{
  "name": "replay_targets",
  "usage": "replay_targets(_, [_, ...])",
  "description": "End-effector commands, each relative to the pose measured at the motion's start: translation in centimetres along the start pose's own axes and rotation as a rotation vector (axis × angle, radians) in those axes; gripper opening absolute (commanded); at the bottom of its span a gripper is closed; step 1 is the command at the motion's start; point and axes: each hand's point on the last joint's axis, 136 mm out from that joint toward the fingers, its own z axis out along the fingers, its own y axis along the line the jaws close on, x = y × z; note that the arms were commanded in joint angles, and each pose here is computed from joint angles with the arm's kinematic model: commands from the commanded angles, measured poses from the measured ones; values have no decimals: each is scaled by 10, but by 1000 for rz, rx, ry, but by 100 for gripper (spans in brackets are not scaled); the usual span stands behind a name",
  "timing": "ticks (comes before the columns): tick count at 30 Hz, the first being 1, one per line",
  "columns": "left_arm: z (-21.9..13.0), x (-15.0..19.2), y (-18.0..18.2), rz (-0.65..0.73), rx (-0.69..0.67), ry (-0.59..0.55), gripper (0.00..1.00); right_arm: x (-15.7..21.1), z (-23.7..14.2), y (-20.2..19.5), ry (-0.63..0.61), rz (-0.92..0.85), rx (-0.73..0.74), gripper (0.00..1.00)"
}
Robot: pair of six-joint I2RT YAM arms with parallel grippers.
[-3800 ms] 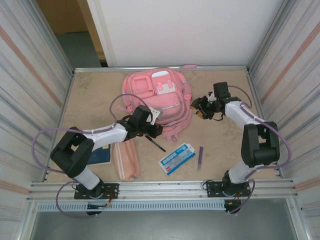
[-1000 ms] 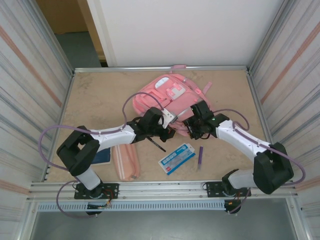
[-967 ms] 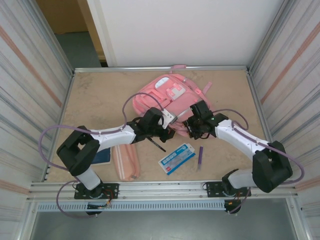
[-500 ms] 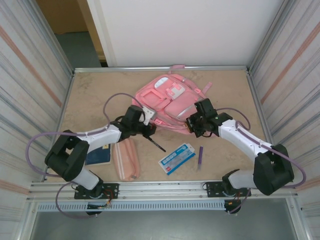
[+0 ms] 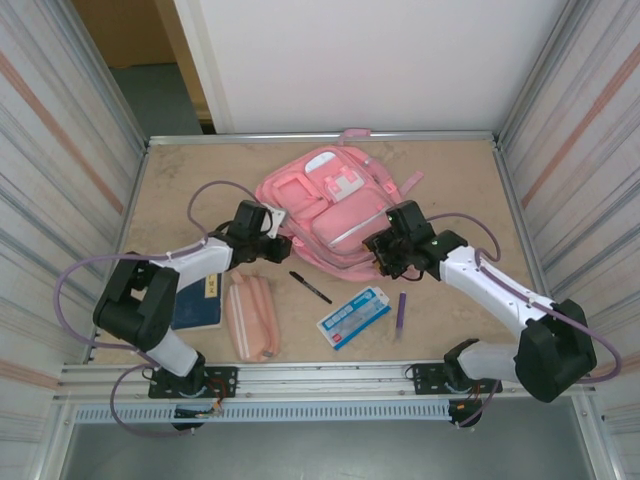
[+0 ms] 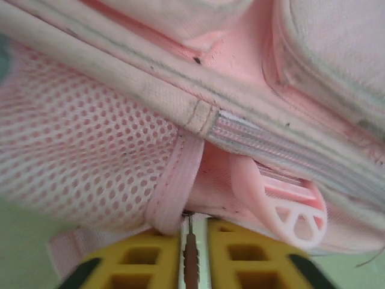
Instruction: Pack the student bag
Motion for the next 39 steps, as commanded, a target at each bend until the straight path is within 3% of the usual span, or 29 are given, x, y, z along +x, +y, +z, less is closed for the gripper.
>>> replay_targets(1, [-21,-9,7,-22,-71,-44,31,-7,-12,-24,-63,-85,66,49])
replay_targets(5, [-50,-6,-13,-12,0,-42,43,-27,-38,-39,-126,-237,100,52])
replay_targets(11, [-82,-10,-80,137,116,-108,49,-40,-69,-40,-157,-421,43,56])
replay_targets(15, [-93,-17,-133,193,219,-117,50,-37,-73,-36,-109,-497,10,60])
replay_targets(18, [-102,-22,-164,270,252,-142,51,-30,-75,-43,-52,-579,64,61])
replay_targets(23, [-105,-30,-192,210,364,-157,51,-9,-74,-48,86,-661,60,58])
replay_targets(29, [-97,-31,-172,225,233,-159,51,-13,-75,-60,63,-635,106,58])
replay_targets(34, [-93,-17,-165,483,51,-165,51,-37,-91,-82,-65,-551,251,60])
replay_targets(39, [-78,-11,-155,531,-13,-135,57,-44,-98,-86,-130,-537,239,60])
